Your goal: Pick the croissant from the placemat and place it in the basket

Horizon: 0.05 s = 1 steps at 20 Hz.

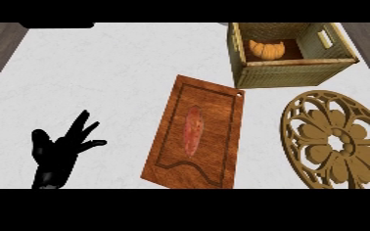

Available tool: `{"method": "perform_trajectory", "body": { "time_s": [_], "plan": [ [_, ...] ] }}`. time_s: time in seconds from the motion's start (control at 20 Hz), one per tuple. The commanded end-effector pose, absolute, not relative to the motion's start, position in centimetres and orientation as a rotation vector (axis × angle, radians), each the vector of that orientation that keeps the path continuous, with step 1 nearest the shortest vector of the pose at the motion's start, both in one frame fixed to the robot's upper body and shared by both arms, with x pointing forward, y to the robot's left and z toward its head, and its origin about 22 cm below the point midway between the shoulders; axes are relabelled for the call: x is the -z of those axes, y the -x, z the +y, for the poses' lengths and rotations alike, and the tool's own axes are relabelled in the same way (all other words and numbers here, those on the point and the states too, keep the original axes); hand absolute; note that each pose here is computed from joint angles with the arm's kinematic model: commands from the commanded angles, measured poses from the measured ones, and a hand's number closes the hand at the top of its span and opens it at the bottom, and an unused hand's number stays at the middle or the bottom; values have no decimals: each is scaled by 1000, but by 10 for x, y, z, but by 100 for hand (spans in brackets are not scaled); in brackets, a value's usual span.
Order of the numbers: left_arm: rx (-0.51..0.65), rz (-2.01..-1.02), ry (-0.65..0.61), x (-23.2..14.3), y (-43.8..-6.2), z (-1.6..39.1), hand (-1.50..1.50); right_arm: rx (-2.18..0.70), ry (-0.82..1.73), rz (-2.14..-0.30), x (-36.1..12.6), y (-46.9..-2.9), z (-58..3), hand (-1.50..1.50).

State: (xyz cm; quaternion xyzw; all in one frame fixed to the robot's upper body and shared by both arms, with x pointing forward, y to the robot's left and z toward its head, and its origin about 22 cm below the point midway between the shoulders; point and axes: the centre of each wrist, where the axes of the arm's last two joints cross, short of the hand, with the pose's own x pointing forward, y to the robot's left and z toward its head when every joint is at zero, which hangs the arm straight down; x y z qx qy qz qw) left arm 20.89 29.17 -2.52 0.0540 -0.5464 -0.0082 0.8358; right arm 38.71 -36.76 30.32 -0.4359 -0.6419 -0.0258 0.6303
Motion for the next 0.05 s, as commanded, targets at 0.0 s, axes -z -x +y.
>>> {"method": "perform_trajectory", "body": {
  "time_s": [0.0],
  "plan": [
    [21, -1019, -164, 55, -189, 294, 0, 118, 991, -1463, -307, -359, -409, -150]
  ]
}}
